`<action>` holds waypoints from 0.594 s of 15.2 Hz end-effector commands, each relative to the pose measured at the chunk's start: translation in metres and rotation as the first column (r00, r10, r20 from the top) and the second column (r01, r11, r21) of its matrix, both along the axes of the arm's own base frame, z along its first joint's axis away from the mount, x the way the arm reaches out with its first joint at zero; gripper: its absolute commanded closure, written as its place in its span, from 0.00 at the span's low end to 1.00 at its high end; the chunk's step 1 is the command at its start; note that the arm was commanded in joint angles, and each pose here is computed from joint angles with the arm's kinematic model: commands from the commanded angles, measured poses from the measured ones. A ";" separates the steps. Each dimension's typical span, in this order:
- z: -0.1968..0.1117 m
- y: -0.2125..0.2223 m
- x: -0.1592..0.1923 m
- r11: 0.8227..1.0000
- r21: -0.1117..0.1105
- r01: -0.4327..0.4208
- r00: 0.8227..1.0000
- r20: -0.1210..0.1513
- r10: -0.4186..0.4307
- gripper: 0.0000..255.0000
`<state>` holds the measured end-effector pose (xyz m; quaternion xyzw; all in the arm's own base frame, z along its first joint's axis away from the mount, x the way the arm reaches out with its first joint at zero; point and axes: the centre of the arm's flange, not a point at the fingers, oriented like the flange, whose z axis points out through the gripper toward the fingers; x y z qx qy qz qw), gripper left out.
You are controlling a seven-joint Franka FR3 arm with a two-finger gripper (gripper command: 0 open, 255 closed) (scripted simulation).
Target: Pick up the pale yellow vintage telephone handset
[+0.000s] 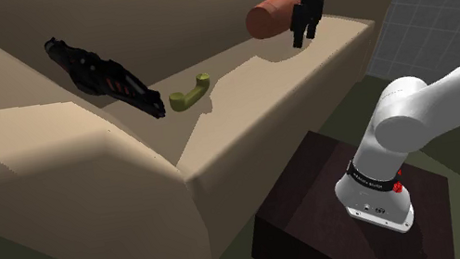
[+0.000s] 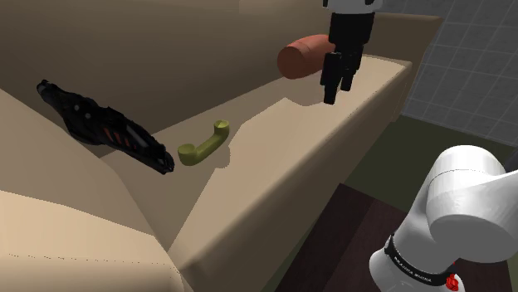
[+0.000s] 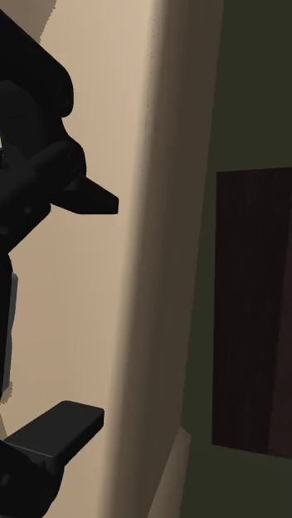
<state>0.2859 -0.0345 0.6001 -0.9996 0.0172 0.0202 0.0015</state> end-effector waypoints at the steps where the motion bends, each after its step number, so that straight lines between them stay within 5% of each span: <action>1: 0.000 0.000 0.000 1.000 0.000 0.000 1.000 0.000 0.000 0.00; 5: -0.022 0.040 0.023 0.985 0.004 0.175 0.985 0.008 -0.175 0.00; 9: -0.043 0.075 0.054 0.939 0.009 0.345 0.939 0.015 -0.345 0.00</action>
